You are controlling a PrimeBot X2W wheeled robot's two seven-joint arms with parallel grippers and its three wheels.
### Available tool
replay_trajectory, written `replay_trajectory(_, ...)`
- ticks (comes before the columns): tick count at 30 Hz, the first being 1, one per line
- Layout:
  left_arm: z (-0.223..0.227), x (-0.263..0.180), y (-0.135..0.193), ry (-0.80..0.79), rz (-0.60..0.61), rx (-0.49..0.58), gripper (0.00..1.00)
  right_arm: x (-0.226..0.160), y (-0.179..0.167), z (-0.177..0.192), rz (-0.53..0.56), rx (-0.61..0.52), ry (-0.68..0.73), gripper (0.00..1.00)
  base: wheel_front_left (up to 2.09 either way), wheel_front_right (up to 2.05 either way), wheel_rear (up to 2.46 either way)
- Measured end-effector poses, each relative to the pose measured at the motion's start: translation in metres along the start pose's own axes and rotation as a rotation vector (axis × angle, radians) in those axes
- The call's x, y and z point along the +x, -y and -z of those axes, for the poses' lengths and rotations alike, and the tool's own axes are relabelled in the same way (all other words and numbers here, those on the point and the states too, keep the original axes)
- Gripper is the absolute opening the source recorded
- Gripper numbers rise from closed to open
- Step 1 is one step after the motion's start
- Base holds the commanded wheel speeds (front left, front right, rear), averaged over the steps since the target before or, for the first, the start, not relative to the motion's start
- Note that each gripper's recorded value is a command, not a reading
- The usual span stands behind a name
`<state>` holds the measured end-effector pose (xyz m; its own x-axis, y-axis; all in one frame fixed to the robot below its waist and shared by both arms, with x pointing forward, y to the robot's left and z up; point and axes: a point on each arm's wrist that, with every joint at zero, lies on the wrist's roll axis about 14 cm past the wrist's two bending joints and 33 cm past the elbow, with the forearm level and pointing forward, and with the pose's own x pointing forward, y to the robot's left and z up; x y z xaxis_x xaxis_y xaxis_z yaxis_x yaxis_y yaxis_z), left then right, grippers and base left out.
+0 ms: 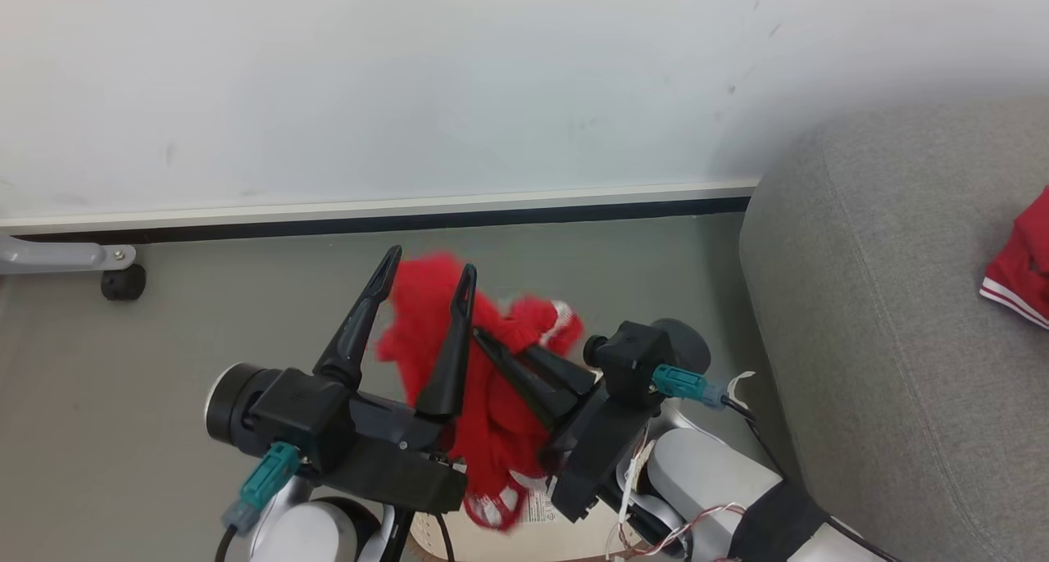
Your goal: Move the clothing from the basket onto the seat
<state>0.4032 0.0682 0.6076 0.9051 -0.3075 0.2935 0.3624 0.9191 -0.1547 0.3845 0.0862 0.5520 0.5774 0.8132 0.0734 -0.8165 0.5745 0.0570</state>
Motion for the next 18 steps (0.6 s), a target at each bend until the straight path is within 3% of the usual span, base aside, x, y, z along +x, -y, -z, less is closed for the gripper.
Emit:
replay_trajectory(8,0.020,-0.011,0.004,-0.073,0.041,0.032,1.00,-0.008,0.025,-0.003,0.079,0.013,0.016,0.00,0.00,0.00,0.00)
replay_trajectory(18,0.056,-0.027,0.030,-0.198,0.175,0.063,1.00,-0.043,0.092,-0.002,0.291,-0.008,0.015,0.00,0.00,0.00,0.00)
